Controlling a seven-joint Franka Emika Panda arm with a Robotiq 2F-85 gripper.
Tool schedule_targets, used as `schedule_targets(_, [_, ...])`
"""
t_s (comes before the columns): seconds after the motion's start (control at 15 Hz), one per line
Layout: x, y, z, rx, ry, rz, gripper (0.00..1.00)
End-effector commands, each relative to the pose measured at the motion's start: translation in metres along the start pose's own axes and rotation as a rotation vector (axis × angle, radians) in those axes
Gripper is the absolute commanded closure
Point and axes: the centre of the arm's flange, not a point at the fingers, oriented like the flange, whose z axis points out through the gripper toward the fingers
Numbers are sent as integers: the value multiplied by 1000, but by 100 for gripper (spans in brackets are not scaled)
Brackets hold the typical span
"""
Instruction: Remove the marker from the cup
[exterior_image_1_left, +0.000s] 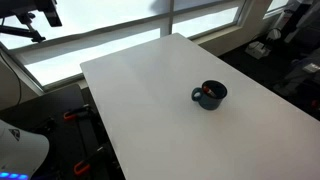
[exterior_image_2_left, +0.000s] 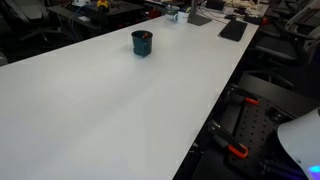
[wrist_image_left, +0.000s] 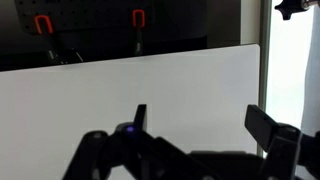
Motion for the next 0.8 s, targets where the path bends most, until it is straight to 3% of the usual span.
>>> schedule_targets(0.0, [0,0,0,0,0,0,0])
schedule_targets(0.4, [6,4,-16,6,14,16,0])
schedule_targets(0.73, [49,44,-60,92,-14,79,0])
